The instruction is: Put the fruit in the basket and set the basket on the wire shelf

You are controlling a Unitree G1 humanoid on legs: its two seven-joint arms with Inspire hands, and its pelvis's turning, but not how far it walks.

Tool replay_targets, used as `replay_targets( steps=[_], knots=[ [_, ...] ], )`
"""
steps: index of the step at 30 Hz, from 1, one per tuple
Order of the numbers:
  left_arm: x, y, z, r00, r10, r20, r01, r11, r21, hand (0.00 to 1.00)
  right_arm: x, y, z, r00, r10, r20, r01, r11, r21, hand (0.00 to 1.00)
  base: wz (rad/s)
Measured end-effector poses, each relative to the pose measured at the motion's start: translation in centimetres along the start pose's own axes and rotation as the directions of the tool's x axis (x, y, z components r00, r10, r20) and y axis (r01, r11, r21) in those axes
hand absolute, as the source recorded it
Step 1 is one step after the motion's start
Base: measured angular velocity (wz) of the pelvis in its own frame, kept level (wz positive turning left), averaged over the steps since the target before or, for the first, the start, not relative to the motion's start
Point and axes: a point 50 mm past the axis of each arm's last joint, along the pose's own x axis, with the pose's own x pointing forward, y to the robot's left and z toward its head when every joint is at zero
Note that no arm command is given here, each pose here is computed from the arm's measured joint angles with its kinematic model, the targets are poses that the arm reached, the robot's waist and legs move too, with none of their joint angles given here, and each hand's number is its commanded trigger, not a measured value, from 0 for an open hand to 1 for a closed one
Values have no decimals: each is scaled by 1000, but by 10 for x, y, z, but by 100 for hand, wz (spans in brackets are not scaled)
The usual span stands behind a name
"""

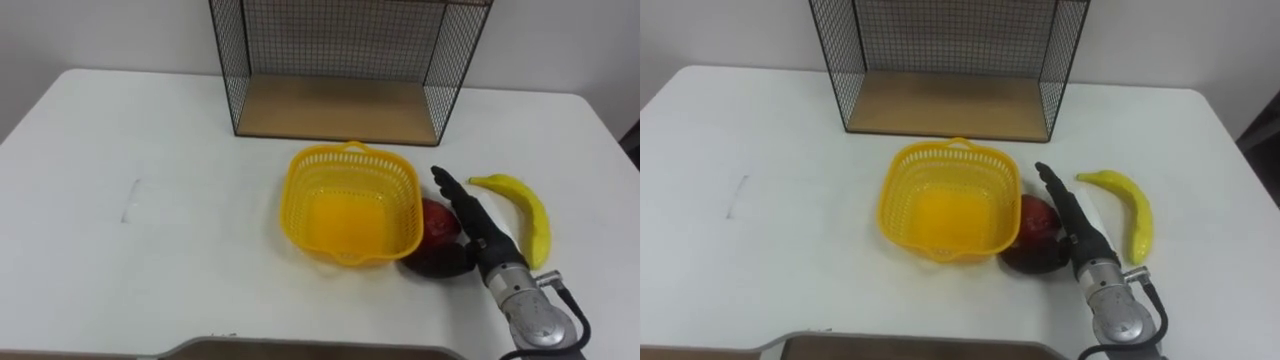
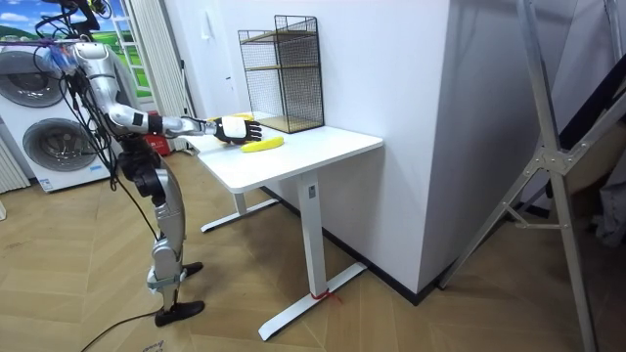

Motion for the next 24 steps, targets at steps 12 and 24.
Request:
replay_targets(
  steps=[12,24],
  knots=[
    [0,-1,-2,1000,-5,-18,6,1000,11,0,0,0,-1,1000,0,-11,0,1000,-1,100,0],
    [1,0,2,1000,-3,-9,3,1000,15,0,4,-14,-4,997,-65,-28,65,998,-7,100,0]
  ],
)
